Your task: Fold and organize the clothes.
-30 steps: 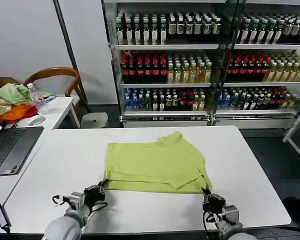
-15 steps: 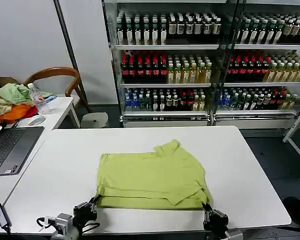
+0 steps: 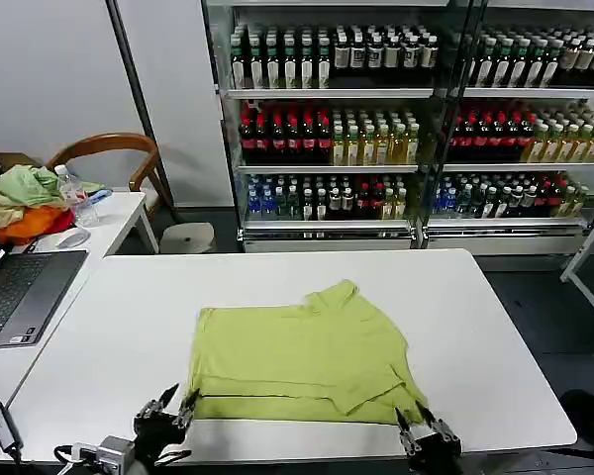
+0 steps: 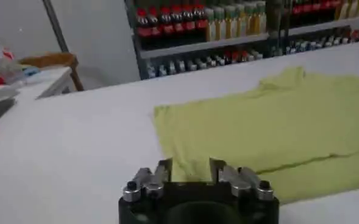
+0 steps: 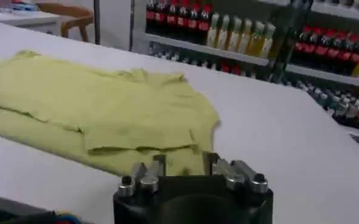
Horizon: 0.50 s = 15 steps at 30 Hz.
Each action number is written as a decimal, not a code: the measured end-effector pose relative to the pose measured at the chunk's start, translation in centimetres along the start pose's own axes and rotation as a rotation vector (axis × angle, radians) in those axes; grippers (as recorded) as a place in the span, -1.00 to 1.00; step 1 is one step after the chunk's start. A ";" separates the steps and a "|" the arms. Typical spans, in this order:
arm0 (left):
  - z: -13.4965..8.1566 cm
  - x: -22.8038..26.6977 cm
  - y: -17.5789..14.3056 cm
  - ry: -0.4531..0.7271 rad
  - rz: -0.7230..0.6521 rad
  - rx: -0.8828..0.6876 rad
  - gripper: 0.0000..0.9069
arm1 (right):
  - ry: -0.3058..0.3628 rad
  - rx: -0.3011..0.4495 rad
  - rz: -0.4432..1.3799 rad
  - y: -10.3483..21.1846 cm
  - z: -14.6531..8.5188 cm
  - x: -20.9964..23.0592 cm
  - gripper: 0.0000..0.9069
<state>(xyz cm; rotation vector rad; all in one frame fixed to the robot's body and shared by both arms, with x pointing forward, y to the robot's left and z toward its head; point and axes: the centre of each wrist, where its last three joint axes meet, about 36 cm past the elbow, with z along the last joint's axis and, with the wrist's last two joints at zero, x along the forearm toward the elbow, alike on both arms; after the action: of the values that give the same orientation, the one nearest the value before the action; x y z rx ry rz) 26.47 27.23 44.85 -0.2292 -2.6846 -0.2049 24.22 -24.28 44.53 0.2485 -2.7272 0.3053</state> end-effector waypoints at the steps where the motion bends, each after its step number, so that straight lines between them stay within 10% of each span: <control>1: -0.3 -0.1 0.1 -0.009 0.003 -0.001 1.00 | -0.004 -0.001 0.004 -0.2 -0.3 -0.6 1.00; 15: -2.1 -8.8 2.4 -0.052 0.051 0.041 1.00 | -0.021 -0.092 0.045 -2.0 -5.4 -15.4 1.00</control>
<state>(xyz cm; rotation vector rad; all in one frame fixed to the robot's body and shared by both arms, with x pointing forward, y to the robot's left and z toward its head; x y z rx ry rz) 35.68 28.07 43.17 -0.2932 -2.7284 -0.1293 40.60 -22.90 43.74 0.1661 -2.7615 0.1902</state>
